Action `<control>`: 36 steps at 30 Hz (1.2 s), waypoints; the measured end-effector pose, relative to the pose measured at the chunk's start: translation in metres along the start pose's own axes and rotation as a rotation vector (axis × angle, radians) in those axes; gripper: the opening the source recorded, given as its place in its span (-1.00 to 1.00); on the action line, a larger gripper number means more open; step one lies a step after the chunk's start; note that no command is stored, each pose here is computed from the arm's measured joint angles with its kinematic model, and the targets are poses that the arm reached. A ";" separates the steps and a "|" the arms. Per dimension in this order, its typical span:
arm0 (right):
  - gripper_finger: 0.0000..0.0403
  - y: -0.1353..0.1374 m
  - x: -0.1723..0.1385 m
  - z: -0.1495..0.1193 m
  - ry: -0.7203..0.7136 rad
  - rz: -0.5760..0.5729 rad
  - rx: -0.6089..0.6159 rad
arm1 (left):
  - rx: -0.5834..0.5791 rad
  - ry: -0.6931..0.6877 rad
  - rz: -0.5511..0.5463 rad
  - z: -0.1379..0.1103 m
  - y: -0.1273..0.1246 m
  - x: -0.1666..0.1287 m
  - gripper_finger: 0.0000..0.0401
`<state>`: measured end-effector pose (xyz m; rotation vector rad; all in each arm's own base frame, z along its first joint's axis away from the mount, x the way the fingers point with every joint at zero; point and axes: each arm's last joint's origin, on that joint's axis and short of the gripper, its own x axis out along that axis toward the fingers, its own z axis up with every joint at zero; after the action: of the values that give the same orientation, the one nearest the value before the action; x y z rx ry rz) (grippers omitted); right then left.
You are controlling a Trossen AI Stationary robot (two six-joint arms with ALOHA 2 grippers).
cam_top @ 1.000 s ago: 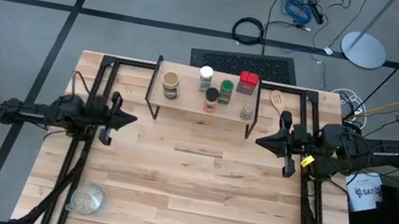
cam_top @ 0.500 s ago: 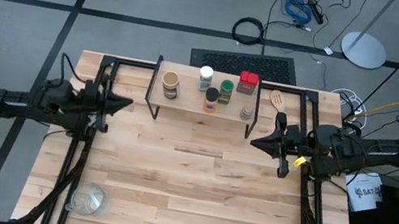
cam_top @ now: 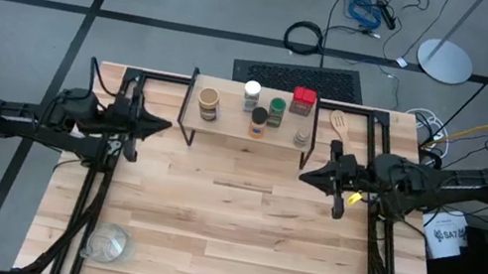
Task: Shelf spices
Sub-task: Remove the brown seasoning bottle from the shelf
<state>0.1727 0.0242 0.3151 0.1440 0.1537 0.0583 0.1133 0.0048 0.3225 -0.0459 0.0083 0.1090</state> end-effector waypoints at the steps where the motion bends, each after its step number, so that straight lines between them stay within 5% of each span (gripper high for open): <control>1: -1.00 0.000 0.001 -0.001 0.004 -0.007 0.000 | -0.001 0.002 -0.028 0.000 -0.001 0.000 -0.95; 14: -1.00 -0.010 0.002 0.009 -0.070 -0.241 0.004 | 0.051 -0.058 0.020 0.006 -0.001 0.011 -0.38; 26: -1.00 -0.040 0.025 0.074 0.266 -0.471 -0.120 | 0.094 -0.112 0.023 0.011 -0.002 0.017 -0.35; 36: -0.88 -0.078 0.035 0.109 0.235 -0.486 -0.152 | 0.098 -0.106 0.023 0.010 -0.002 0.018 -0.36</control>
<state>0.2283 -0.0652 0.4052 -0.0556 0.4137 -0.3978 0.1313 0.0056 0.3324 0.0583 -0.0921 0.1337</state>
